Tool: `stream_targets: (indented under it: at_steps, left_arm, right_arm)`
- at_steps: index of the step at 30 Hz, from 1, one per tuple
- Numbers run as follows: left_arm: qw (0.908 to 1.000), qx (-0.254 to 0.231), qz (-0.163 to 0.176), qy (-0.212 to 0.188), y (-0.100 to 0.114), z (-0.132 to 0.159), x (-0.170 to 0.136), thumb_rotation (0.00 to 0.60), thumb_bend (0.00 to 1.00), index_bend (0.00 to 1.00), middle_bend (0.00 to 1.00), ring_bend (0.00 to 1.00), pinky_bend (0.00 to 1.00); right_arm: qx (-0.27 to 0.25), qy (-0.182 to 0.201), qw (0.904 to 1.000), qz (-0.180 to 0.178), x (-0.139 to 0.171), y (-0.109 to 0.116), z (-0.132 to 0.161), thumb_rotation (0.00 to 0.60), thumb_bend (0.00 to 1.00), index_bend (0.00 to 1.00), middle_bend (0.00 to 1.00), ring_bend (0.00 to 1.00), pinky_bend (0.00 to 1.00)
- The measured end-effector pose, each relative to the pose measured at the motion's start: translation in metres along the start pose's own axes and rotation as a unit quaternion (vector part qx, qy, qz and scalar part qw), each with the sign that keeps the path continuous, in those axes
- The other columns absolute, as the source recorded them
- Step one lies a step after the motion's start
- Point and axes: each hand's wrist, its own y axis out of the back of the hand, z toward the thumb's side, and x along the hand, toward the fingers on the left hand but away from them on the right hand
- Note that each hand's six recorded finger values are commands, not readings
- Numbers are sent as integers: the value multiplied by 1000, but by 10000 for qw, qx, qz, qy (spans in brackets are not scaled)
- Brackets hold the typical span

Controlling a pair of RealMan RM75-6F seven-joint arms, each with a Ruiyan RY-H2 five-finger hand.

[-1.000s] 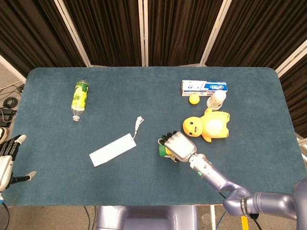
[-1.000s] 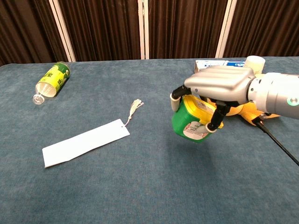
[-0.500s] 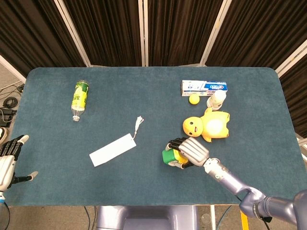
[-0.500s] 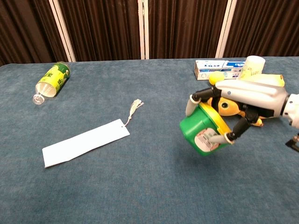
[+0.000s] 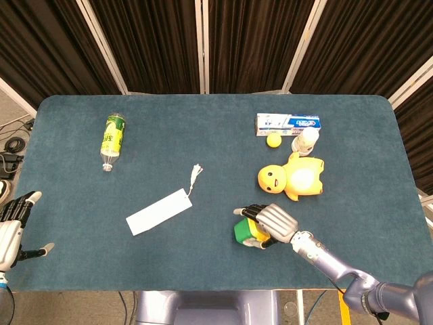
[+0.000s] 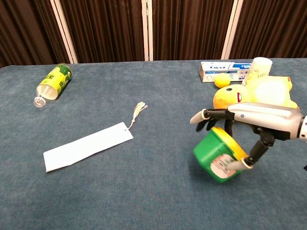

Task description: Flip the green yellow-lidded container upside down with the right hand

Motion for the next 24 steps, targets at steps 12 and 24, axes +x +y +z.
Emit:
stream_targets:
  at_steps: [12, 24]
  left_arm:
    - [10000, -19, -8, -8, 0, 1, -1, 600, 0, 0, 0, 0, 0]
    - [10000, 3, -14, 7, 0, 0, 1, 600, 0, 0, 0, 0, 0]
  right_arm:
    - [192, -81, 9998, 59, 24, 14, -2, 600, 0, 9, 0, 0, 179]
    - [1937, -19, 9809, 150, 34, 35, 33, 600, 0, 0, 0, 0, 0]
